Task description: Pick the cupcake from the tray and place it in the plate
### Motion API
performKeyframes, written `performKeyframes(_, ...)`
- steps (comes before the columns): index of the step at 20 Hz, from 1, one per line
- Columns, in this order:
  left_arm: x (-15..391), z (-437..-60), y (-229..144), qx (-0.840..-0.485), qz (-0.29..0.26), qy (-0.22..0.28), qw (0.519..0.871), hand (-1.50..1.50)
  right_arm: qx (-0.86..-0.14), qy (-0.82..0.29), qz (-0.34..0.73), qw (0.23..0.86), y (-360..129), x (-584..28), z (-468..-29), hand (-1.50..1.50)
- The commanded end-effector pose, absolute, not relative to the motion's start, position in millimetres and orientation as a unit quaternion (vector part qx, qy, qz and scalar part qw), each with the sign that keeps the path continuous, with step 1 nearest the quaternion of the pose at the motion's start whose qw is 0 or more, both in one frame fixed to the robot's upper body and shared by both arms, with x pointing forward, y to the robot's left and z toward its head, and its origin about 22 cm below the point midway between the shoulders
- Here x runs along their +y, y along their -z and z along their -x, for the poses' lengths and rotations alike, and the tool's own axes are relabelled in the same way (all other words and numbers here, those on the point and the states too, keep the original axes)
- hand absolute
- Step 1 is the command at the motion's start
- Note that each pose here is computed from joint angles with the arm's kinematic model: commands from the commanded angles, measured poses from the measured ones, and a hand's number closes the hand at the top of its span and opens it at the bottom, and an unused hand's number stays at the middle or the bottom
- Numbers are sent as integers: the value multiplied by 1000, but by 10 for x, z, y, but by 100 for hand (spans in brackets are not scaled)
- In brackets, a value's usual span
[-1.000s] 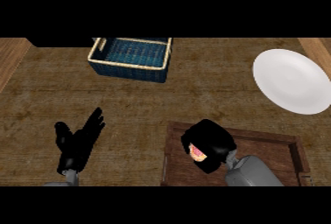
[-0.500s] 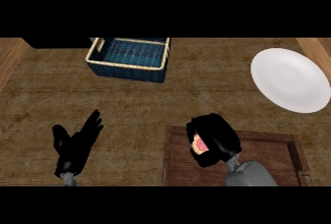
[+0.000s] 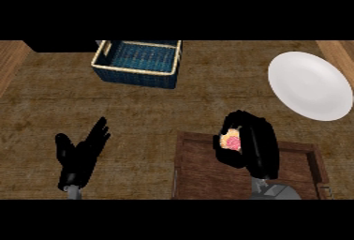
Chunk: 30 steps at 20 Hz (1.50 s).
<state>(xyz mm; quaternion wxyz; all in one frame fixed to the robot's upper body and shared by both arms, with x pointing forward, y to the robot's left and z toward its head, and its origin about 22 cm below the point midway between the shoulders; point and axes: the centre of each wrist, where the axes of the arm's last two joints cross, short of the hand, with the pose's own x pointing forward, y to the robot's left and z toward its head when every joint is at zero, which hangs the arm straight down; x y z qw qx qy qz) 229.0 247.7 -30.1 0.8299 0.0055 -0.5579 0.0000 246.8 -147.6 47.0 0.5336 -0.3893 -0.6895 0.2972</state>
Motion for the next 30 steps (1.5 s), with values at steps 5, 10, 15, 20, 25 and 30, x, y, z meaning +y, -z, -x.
performKeyframes(5, 2434, -2402, 291, -558, -8, 6, 830, 0, -697, -117, 440, 554, -536, -1891, -2397, 150)
performKeyframes(10, 2474, -2379, 255, -558, -7, 6, 829, 0, -716, -37, 401, 570, -683, -2236, -2520, 150)
performKeyframes(15, 2535, -2276, 379, -560, 0, 4, 828, 0, -710, -5, 441, 549, -644, -2993, -2990, 150)
performKeyframes(20, 2376, -2382, 243, -565, 0, 11, 825, 0, -690, 27, 509, 514, -464, -3482, -3262, 150)
performKeyframes(25, 2338, -2445, 355, -564, 13, 12, 825, 0, -681, 35, 513, 521, -364, -3871, -3532, 150)
performKeyframes(30, 2284, -2468, 290, -571, 9, 21, 821, 0, -690, 35, 512, 510, -424, -4262, -3575, 150)
